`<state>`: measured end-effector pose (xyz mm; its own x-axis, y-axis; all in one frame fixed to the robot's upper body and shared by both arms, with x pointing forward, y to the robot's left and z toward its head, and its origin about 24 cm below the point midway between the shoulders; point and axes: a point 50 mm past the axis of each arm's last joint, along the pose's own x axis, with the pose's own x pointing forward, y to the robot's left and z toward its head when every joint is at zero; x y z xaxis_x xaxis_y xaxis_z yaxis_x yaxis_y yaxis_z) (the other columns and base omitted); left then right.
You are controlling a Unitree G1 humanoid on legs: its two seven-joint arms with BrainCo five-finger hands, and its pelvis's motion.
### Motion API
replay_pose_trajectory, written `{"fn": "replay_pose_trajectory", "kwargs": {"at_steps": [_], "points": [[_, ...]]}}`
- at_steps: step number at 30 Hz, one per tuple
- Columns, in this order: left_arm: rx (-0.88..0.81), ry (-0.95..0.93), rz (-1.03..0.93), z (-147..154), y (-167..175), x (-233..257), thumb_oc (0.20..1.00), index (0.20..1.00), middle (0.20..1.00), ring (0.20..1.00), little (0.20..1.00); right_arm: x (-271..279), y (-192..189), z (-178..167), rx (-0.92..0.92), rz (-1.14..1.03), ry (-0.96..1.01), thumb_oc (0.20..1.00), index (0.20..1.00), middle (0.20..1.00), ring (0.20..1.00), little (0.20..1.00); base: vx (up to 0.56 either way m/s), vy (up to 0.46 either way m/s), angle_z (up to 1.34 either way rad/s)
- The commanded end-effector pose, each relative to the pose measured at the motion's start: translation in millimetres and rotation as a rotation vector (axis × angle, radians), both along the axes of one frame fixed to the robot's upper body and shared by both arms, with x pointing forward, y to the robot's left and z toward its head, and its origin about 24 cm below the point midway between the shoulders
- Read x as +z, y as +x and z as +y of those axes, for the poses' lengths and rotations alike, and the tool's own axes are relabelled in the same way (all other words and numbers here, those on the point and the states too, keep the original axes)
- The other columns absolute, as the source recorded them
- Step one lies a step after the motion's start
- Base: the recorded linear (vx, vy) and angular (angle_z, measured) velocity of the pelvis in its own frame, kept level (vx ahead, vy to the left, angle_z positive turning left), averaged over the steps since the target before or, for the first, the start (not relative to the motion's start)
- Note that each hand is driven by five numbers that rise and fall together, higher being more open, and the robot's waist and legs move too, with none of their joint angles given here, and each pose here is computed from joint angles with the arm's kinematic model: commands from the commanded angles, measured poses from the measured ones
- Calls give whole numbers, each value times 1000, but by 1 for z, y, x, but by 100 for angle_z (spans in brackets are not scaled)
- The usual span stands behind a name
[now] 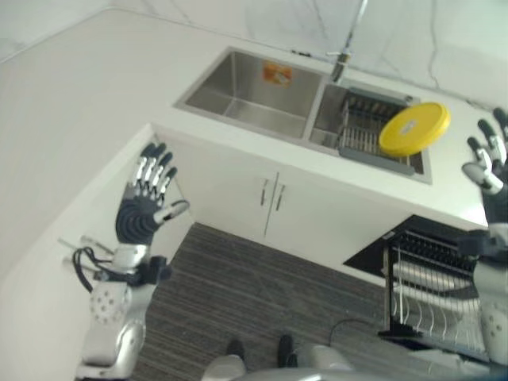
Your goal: Place the dishes in the dishwasher.
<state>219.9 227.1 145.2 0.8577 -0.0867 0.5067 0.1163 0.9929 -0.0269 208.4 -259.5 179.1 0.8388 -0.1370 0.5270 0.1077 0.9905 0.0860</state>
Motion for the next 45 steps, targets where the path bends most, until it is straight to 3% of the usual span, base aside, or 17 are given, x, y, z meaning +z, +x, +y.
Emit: {"fn": "replay_pose_trajectory", "kwargs": {"at_steps": [1, 9, 16, 35, 45], "points": [[-21, -23, -90, 3, -10, 16, 1000, 1000, 1000, 1000, 1000, 18, -8, -1, -24, -115, -27, 1000, 1000, 1000, 1000, 1000, 66, -237, -11], [18, -8, -85, 5, -17, 14, 1000, 1000, 1000, 1000, 1000, 16, -12, -9, -31, -87, -76, 1000, 1000, 1000, 1000, 1000, 17, -89, -19], [137, 83, -166, -4, -14, 17, 1000, 1000, 1000, 1000, 1000, 26, -4, -6, -23, -126, -112, 1000, 1000, 1000, 1000, 1000, 215, 308, -33], [82, 223, -208, -15, -7, 32, 1000, 1000, 1000, 1000, 1000, 21, -1, 9, -8, -108, -113, 1000, 1000, 1000, 1000, 1000, 157, 171, -10], [102, 242, -239, -23, 1, 39, 1000, 1000, 1000, 1000, 1000, 28, 4, 20, 92, -153, -240, 1000, 1000, 1000, 1000, 1000, 58, 40, -25]]}}
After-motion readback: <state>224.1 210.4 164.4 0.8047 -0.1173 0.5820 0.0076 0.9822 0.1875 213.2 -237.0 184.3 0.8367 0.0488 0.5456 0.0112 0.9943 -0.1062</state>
